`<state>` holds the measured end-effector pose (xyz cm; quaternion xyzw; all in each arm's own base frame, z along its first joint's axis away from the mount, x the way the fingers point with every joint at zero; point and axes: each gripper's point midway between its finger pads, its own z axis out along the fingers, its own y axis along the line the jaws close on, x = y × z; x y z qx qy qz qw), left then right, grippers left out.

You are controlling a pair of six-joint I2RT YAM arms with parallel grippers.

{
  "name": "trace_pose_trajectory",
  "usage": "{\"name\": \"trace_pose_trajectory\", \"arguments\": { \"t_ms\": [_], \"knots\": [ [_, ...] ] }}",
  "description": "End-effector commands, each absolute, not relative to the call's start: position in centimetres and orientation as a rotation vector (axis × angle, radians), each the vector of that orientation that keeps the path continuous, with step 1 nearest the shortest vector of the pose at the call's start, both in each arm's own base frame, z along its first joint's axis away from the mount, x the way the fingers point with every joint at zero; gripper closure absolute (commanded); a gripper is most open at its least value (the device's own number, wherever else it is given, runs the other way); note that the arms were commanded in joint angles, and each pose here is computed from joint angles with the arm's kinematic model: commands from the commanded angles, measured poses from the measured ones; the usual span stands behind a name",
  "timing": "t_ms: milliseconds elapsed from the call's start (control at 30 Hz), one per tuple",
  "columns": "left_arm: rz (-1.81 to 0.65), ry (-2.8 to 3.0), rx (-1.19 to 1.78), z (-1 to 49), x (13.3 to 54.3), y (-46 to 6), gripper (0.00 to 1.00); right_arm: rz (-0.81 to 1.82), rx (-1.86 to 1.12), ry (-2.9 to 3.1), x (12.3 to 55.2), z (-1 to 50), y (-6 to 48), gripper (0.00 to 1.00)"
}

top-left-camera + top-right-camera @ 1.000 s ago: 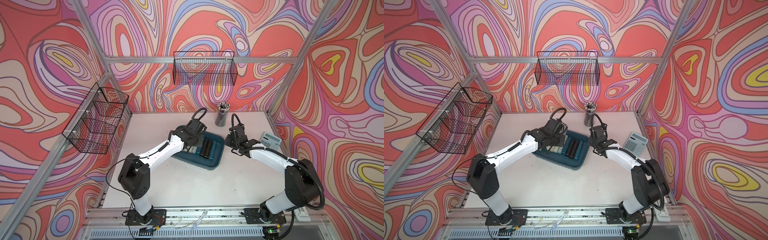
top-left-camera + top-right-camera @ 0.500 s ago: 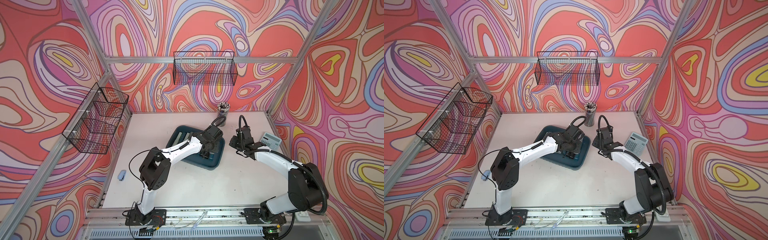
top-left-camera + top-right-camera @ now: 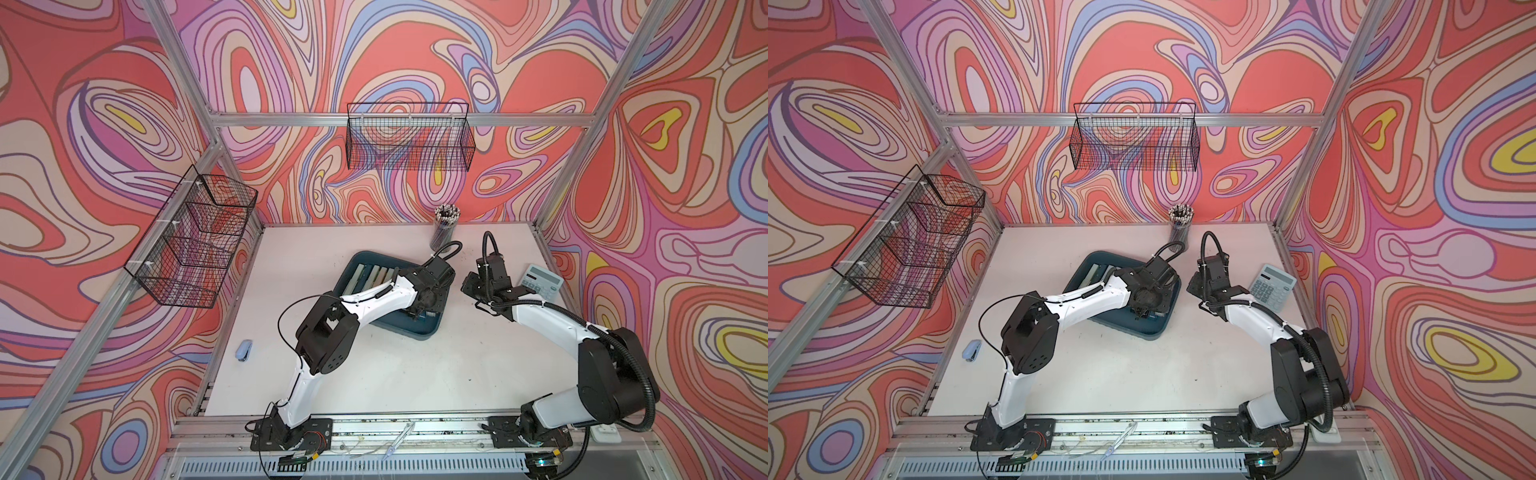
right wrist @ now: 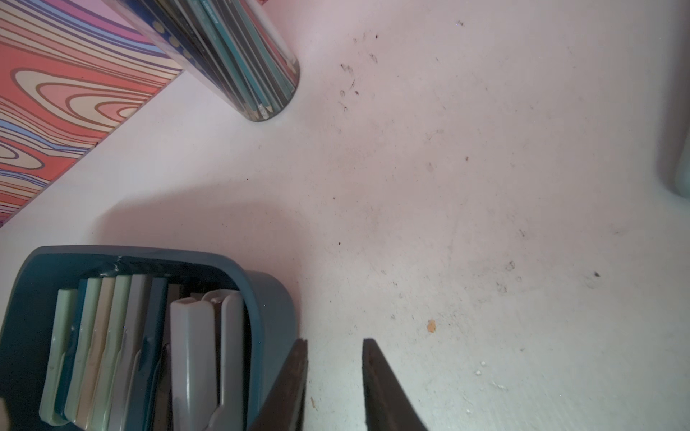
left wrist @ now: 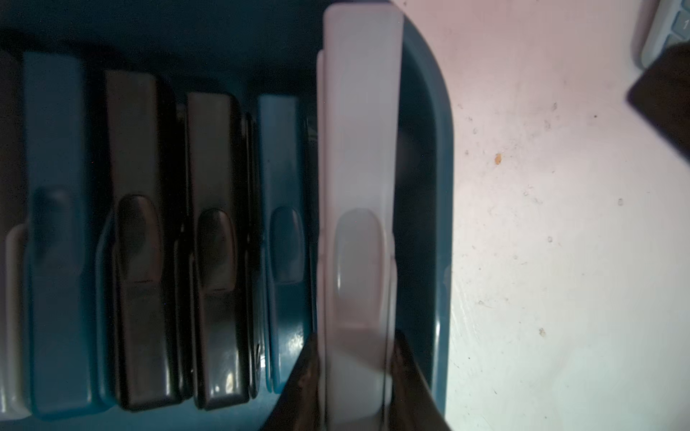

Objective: Put the pruning pliers into the storage box
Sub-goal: Place the pruning pliers in the storage box.

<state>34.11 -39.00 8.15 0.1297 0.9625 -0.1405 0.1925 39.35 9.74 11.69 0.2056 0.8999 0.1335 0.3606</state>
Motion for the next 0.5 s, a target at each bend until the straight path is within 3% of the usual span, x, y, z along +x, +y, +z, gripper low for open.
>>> {"name": "trace_pose_trajectory", "arguments": {
  "t_ms": [0, 467],
  "knots": [
    [-0.372, 2.718, 0.371, 7.9, 33.7, -39.5, 0.81, 0.363, 0.536, 2.297, 39.1, 12.1, 9.6, 0.73],
    [-0.323, 2.726, 0.398, 6.3, 33.7, -39.9, 0.76, 0.360, 0.546, 2.292, 38.7, 12.0, 9.1, 0.73]
  ]
}}
